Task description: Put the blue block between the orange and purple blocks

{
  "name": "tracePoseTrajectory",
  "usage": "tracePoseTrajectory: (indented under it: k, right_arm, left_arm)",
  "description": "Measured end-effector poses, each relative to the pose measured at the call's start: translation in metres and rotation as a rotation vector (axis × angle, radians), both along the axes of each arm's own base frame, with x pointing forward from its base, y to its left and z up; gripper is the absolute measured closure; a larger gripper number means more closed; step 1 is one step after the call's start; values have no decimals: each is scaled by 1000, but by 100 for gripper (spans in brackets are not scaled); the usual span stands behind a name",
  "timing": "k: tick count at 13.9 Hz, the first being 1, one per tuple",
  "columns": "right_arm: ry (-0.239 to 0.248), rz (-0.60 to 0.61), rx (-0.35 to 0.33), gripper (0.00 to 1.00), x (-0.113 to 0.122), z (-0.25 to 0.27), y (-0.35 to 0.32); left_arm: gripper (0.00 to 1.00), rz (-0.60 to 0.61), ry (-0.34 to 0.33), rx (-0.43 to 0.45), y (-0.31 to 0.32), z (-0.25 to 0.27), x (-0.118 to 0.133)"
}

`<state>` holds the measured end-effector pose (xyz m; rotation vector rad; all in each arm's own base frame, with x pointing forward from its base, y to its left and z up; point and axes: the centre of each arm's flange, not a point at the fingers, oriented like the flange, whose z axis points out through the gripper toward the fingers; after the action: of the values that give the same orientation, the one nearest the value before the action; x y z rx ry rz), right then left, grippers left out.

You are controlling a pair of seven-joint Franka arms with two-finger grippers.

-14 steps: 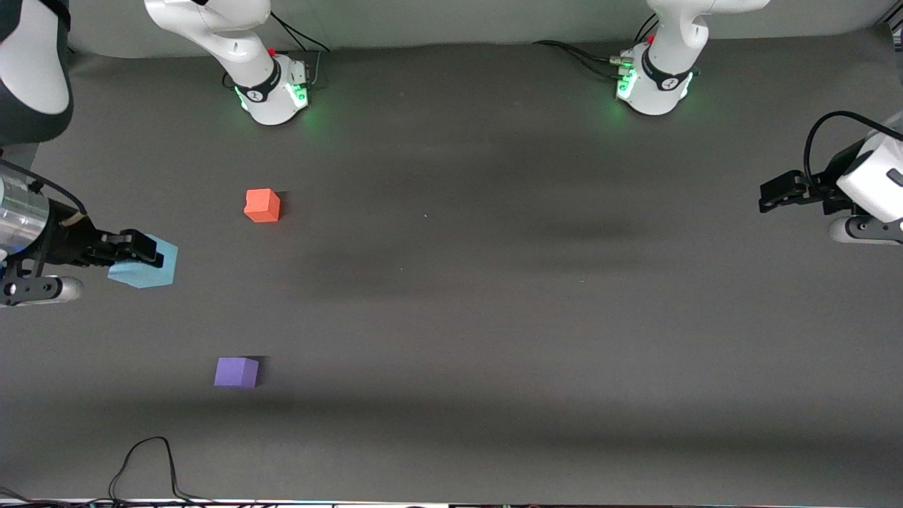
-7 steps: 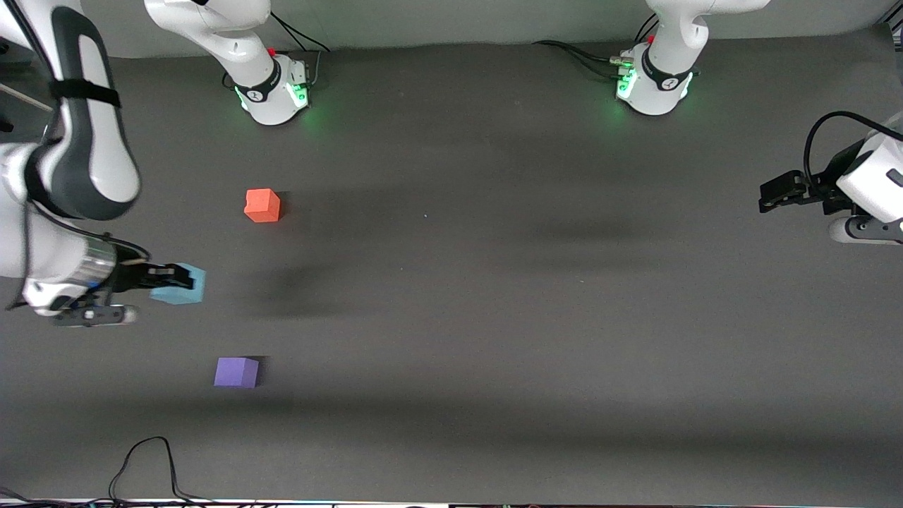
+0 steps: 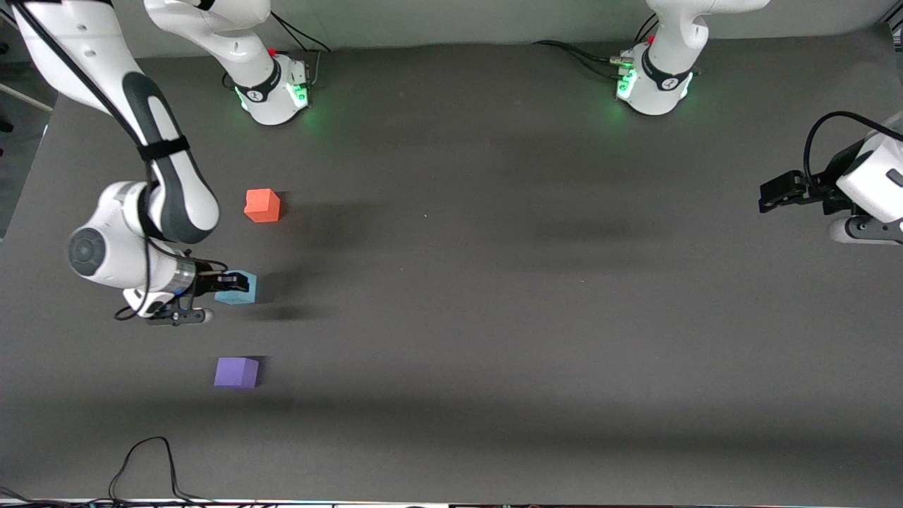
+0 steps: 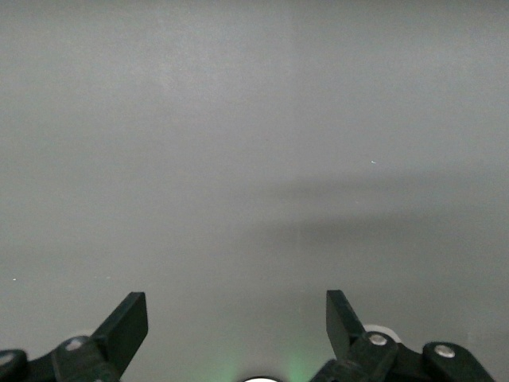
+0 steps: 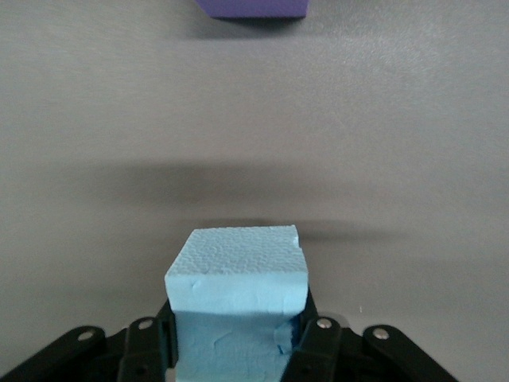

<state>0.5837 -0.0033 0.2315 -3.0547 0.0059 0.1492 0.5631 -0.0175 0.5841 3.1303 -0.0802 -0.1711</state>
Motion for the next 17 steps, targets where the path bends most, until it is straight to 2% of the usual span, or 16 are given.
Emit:
tracePoseTrajectory:
  k: [3, 5, 6, 9, 10, 13, 15, 17]
  right_arm:
    - [-14, 2, -16, 43, -6, -37, 3]
    - [-20, 3, -17, 43, -7, -37, 4]
    - [-19, 3, -17, 36, -9, -39, 4]
    - [-17, -15, -18, 4, -10, -40, 3]
    - [-21, -14, -15, 0, -6, -32, 5]
    - [-12, 4, 15, 0, 13, 45, 11]
    - [-51, 23, 35, 0, 18, 120, 14]
    - [-93, 59, 52, 0, 11, 194, 15]
  left_arm:
    - [0, 0, 1, 0, 0, -1, 0]
    - [0, 0, 2, 0, 0, -1, 0]
    - [0, 0, 2, 0, 0, -1, 0]
    - [0, 0, 2, 0, 0, -1, 0]
    - [0, 0, 2, 0, 0, -1, 0]
    - [0, 0, 2, 0, 0, -1, 0]
    - [0, 0, 2, 0, 0, -1, 0]
    - [0, 0, 2, 0, 0, -1, 0]
